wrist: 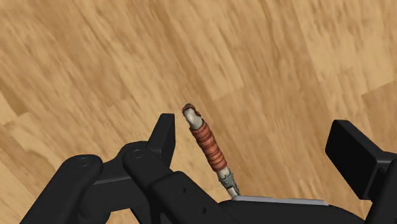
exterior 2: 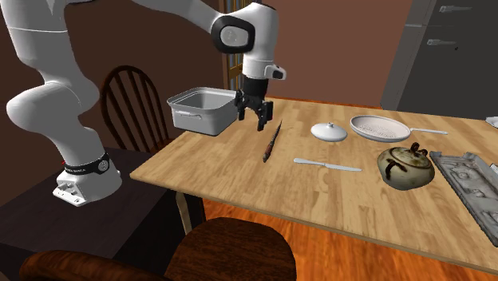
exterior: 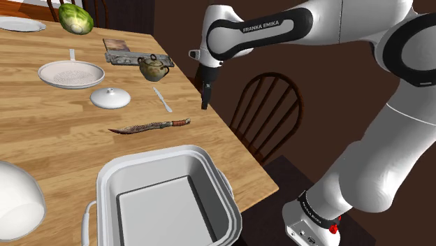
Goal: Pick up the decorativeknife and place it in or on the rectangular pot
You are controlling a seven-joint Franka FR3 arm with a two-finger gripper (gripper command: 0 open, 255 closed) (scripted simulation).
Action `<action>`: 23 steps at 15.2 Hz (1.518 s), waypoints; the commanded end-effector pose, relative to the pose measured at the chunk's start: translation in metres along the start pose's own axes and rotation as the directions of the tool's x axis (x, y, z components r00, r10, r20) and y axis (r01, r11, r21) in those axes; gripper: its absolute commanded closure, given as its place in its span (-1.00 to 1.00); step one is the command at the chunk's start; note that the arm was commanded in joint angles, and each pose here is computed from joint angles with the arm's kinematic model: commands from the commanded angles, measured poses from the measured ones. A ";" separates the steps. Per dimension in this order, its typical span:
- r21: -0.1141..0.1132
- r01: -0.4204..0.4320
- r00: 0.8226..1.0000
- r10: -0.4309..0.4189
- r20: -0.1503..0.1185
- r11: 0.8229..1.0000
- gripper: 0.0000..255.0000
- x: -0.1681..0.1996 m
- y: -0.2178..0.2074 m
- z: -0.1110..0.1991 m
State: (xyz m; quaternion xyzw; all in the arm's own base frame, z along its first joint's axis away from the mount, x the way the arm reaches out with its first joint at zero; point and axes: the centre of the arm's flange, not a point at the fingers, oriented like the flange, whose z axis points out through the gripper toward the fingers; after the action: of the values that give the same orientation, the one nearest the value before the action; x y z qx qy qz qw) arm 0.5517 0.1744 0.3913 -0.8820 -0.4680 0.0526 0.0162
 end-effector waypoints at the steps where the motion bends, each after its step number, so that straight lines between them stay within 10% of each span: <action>1: -0.012 0.065 0.998 -0.065 0.000 0.998 -1.00 0.027 -0.001 0.010; 7: -0.046 0.252 0.968 -0.252 0.006 0.967 -1.00 0.099 -0.013 0.039; 14: -0.084 0.458 0.889 -0.458 0.021 0.885 -1.00 0.180 -0.042 0.073; 23: -0.085 0.466 0.885 -0.466 0.022 0.881 -1.00 0.184 -0.040 0.114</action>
State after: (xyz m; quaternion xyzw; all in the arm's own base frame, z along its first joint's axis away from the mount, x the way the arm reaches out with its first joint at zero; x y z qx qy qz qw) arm 0.6077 0.3464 0.2704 -0.7437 -0.6679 0.0272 -0.0105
